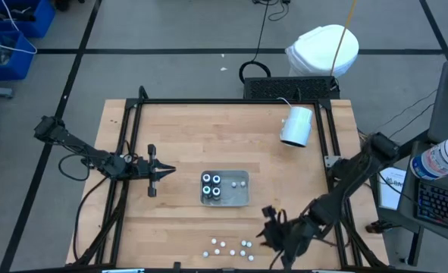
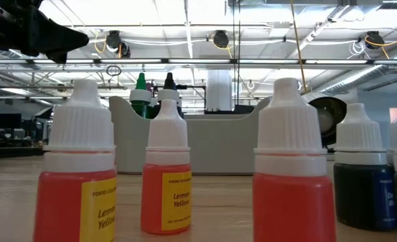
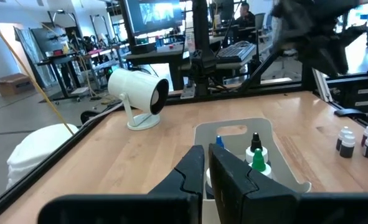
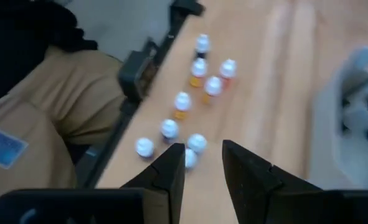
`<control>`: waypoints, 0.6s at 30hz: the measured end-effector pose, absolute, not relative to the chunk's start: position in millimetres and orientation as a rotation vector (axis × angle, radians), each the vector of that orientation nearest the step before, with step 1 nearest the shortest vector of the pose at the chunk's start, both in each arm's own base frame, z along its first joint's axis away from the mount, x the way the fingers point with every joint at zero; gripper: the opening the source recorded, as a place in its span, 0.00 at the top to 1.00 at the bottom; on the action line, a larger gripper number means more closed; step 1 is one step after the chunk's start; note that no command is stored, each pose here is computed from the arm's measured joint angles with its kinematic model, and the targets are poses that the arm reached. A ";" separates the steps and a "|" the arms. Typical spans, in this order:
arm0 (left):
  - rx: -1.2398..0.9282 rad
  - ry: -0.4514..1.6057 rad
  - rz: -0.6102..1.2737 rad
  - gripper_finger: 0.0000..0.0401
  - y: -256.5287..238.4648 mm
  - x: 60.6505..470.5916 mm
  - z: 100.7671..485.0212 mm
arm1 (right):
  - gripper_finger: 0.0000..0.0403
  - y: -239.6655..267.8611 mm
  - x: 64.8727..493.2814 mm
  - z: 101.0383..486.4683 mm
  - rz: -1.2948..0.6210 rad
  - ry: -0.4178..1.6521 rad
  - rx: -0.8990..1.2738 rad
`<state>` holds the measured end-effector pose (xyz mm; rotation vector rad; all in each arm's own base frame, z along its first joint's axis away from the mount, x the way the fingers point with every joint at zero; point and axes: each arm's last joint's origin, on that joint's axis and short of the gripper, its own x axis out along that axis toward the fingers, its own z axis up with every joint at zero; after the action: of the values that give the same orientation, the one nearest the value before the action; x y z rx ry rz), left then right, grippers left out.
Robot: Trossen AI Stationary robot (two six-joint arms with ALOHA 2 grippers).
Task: Pick & Place food coloring
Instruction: Put the small red food coloring bottle into the gray bin
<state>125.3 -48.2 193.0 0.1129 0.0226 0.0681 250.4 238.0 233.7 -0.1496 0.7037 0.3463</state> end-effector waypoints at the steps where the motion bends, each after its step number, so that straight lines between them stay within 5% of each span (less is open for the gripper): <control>1: 0.113 0.022 0.068 0.92 -48.2 125.2 193.0 | 0.75 243.2 252.2 229.2 0.371 0.695 -0.156; 18: 0.115 0.024 0.068 0.92 -48.2 125.3 192.8 | 0.75 271.2 280.6 181.0 0.528 0.739 -0.096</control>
<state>125.3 -48.2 192.8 0.1147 0.0245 0.0682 280.6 271.2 181.0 -0.0960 0.7390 0.5276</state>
